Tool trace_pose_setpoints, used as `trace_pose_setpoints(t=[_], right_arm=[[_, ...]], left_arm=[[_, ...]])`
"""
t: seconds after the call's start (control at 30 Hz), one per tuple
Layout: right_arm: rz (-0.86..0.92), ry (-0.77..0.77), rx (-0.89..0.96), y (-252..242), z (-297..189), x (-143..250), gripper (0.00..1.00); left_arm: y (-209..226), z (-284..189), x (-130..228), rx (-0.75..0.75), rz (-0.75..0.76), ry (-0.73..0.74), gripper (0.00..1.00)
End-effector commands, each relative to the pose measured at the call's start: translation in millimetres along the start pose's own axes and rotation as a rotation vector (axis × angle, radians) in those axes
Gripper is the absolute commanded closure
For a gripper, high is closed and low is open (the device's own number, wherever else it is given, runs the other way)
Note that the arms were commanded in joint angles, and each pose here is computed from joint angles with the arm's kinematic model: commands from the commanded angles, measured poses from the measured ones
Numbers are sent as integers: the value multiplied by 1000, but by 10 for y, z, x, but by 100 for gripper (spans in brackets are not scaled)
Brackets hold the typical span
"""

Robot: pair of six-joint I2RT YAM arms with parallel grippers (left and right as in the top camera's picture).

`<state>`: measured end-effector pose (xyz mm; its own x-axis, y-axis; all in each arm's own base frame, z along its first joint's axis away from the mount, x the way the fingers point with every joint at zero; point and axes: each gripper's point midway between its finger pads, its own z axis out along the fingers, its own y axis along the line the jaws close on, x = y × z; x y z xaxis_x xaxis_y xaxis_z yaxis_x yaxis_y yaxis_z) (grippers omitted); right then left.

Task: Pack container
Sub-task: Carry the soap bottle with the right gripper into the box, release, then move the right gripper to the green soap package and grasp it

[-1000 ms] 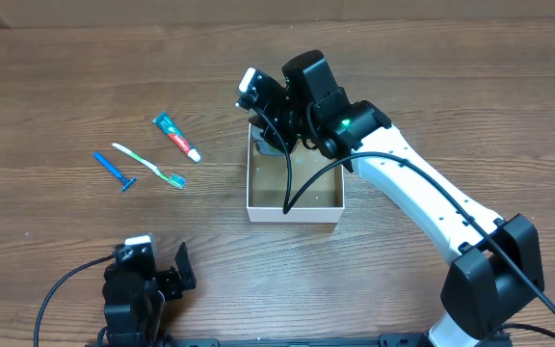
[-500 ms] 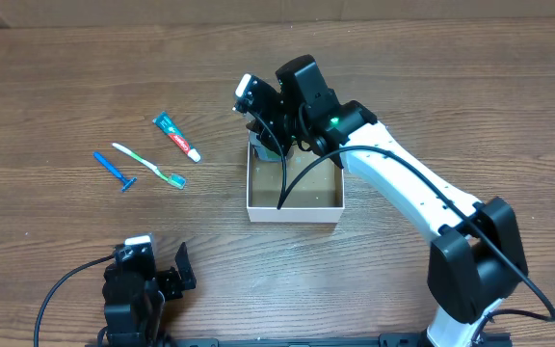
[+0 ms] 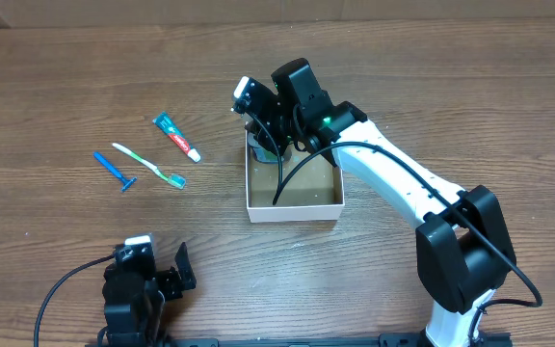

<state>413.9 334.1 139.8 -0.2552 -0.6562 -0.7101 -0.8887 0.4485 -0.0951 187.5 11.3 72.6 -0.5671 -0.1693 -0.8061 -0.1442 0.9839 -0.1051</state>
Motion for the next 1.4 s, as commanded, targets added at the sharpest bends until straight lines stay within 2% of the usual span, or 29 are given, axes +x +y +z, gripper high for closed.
trace_pose_setpoints(t=[0.0,0.07,0.23,0.4,0.6,0.73,0.87,0.97,1.13,1.23,1.37], right_arm=[[-10,-66,6,-28,-71,-242,67],[-11,-69,8,-33,-72,-251,57],[-24,-105,23,-67,-92,-346,54],[21,-208,61,-133,-324,-654,49],[104,-354,135,-201,-1101,-1177,38],[310,-388,286,-440,-1813,-1199,24],[572,-339,451,-749,-2395,-764,10],[930,-228,631,-1042,-2751,-14,0],[1368,43,803,-1169,-3050,1230,0],[1483,152,841,-1161,-3109,1616,0],[1535,251,855,-1140,-3046,1933,0]], left_arm=[[-10,-2,-2,8,-13,-3,0],[-10,-2,-2,8,-13,-3,0],[-11,-2,-2,8,-13,-3,0],[-10,-2,-2,8,-13,-3,0],[-11,-2,-2,8,-12,-3,0],[-10,-2,-2,8,-13,-3,0],[-10,-2,-2,8,-13,-3,0],[-10,-2,-2,8,-13,-3,0],[-11,-2,-2,8,-13,-3,0],[-10,-2,-2,8,-13,-3,0],[-10,-2,-2,8,-13,-3,0]])
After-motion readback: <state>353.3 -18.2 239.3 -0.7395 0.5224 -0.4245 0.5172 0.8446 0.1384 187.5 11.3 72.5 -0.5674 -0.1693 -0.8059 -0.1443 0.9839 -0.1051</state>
